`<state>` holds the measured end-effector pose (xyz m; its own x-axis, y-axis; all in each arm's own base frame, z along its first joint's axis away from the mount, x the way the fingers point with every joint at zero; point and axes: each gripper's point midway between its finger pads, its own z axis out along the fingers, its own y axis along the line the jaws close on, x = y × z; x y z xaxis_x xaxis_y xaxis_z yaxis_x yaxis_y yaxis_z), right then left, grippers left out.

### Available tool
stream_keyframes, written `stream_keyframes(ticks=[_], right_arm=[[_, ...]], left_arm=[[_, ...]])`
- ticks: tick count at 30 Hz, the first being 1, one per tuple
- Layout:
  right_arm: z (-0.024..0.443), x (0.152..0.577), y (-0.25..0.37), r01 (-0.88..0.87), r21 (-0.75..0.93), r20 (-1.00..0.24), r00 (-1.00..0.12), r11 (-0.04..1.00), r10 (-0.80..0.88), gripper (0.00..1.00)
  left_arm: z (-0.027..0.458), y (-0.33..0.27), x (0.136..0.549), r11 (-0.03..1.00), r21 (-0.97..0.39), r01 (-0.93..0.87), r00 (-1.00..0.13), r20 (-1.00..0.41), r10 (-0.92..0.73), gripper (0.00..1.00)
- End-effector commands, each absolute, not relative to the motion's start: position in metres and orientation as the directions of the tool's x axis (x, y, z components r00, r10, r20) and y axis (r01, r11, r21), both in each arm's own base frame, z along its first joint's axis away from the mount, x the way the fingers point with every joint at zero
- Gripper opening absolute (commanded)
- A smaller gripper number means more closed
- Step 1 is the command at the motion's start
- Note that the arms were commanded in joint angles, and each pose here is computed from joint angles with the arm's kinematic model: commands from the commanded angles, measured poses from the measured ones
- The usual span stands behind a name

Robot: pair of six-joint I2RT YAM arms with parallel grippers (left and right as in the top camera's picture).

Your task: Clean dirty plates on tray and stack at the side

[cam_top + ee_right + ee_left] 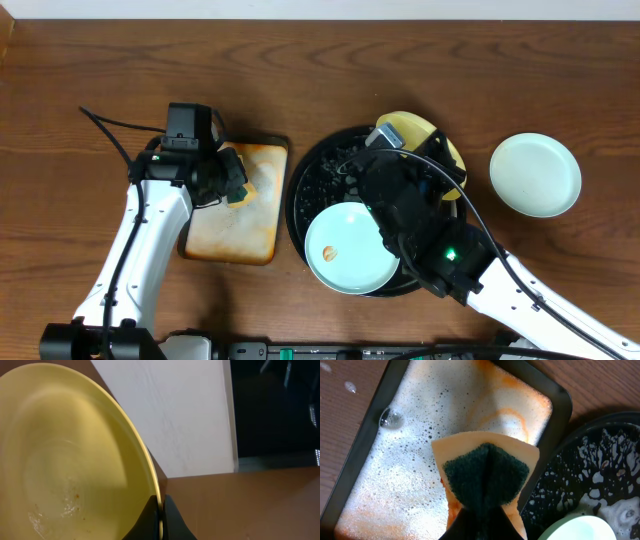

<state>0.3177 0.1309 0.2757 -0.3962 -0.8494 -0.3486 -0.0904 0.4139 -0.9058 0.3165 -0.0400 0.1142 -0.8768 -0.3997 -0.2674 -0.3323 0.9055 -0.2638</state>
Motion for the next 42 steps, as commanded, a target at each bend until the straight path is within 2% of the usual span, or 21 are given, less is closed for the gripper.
stream_keyframes(ticks=[1, 22, 27, 29, 31, 39, 42], right_arm=[[0.286, 0.316, 0.130, -0.052, -0.911, -0.355, -0.406, 0.409, -0.842, 0.01], [0.288, 0.317, 0.130, -0.038, -0.902, -0.379, -0.405, 0.429, -0.832, 0.01], [0.286, 0.318, 0.124, 0.018, -0.847, -0.488, -0.425, 0.532, -0.763, 0.01], [0.277, 0.321, 0.109, 0.082, -0.766, -0.596, -0.462, 0.637, -0.657, 0.01], [0.265, 0.325, 0.099, 0.083, -0.710, -0.640, -0.492, 0.699, -0.591, 0.01], [0.228, 0.345, 0.043, 0.130, -0.491, -0.721, -0.617, 0.862, -0.317, 0.01], [0.214, 0.353, 0.021, 0.167, -0.355, -0.744, -0.646, 0.920, -0.170, 0.01]], left_arm=[[0.109, -0.037, 0.313, 0.912, -0.243, -0.329, -0.885, -0.259, -0.388, 0.08], [0.108, -0.037, 0.313, 0.912, -0.243, -0.330, -0.885, -0.257, -0.388, 0.08], [0.108, -0.037, 0.313, 0.912, -0.243, -0.330, -0.885, -0.257, -0.388, 0.08], [0.108, -0.037, 0.313, 0.912, -0.243, -0.330, -0.885, -0.257, -0.388, 0.08], [0.108, -0.037, 0.313, 0.912, -0.243, -0.330, -0.885, -0.257, -0.388, 0.08], [0.108, -0.037, 0.313, 0.912, -0.243, -0.330, -0.885, -0.257, -0.388, 0.09], [0.108, -0.037, 0.313, 0.912, -0.243, -0.330, -0.885, -0.257, -0.388, 0.09]])
